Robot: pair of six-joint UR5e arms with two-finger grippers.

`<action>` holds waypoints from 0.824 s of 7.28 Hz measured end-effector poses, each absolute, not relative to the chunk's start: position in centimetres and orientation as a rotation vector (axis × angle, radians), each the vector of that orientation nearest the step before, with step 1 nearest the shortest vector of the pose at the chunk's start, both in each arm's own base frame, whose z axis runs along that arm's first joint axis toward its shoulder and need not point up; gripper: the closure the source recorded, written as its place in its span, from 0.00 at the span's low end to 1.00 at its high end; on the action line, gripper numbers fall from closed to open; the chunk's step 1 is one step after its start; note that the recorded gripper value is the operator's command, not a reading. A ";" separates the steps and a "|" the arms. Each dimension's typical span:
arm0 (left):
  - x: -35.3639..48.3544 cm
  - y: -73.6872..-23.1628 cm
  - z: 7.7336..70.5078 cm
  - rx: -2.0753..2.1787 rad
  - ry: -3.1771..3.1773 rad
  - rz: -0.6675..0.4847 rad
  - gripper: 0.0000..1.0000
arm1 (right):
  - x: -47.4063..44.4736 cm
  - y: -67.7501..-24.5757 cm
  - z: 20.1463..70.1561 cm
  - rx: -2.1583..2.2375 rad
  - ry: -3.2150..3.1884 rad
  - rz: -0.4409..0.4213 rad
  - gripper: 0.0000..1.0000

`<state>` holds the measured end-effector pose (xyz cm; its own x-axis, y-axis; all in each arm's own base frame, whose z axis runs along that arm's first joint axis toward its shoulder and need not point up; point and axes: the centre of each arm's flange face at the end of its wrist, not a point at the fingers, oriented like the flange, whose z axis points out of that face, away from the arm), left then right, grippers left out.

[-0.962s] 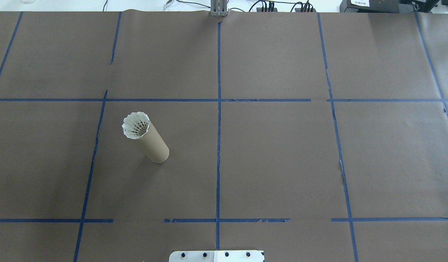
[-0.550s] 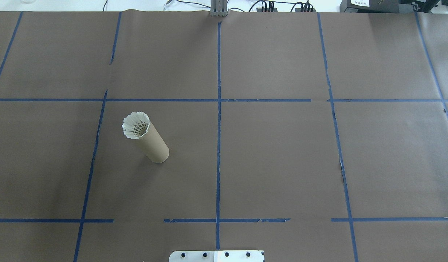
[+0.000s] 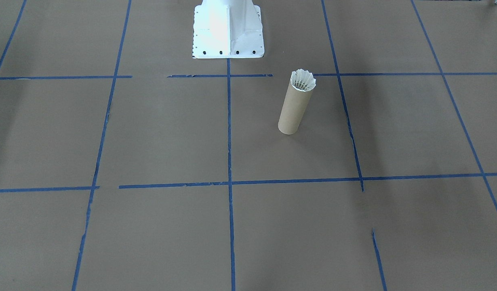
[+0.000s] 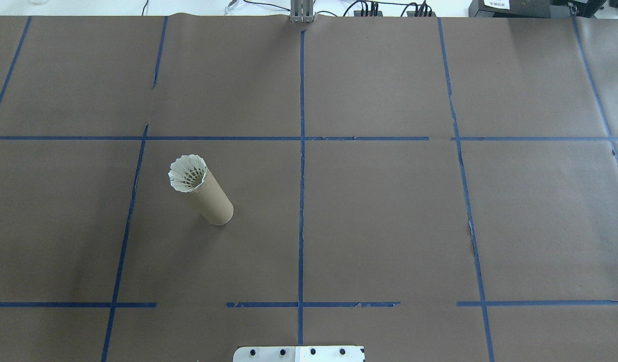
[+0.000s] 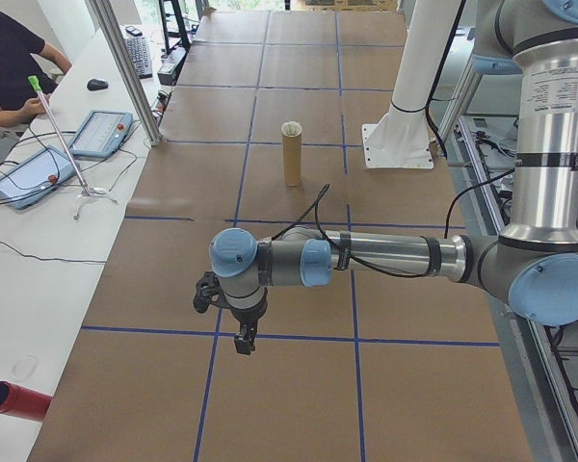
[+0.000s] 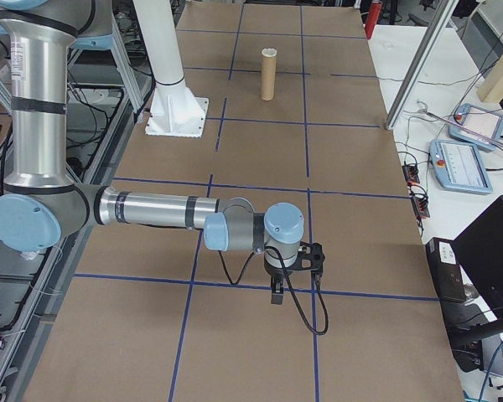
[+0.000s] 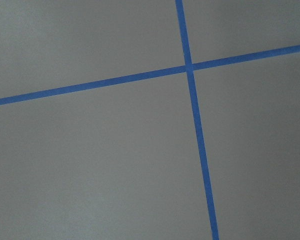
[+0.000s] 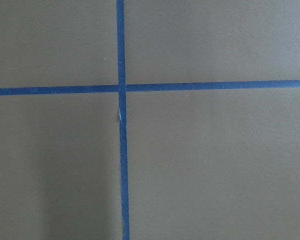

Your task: Collect badminton balls into bucket

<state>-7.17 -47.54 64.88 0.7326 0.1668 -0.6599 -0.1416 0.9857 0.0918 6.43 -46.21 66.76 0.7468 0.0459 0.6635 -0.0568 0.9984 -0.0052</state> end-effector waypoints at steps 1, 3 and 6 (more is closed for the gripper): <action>-7.2 -47.5 64.9 0.037 0.729 0.169 0.00 | 6.4 -46.2 66.8 0.015 -0.725 0.056 0.00; -7.2 -47.5 64.8 0.038 0.729 0.169 0.00 | 6.4 -46.2 66.8 0.015 -0.725 0.057 0.00; -7.6 -47.7 64.6 0.046 0.729 0.162 0.00 | 6.4 -46.2 66.8 0.015 -0.725 0.057 0.00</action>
<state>-7.64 -47.69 64.58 0.7341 0.1636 -0.6590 -0.1315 0.9864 0.0985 6.43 -46.20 66.80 0.7468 0.0466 0.6635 -0.0568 0.9984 -0.0061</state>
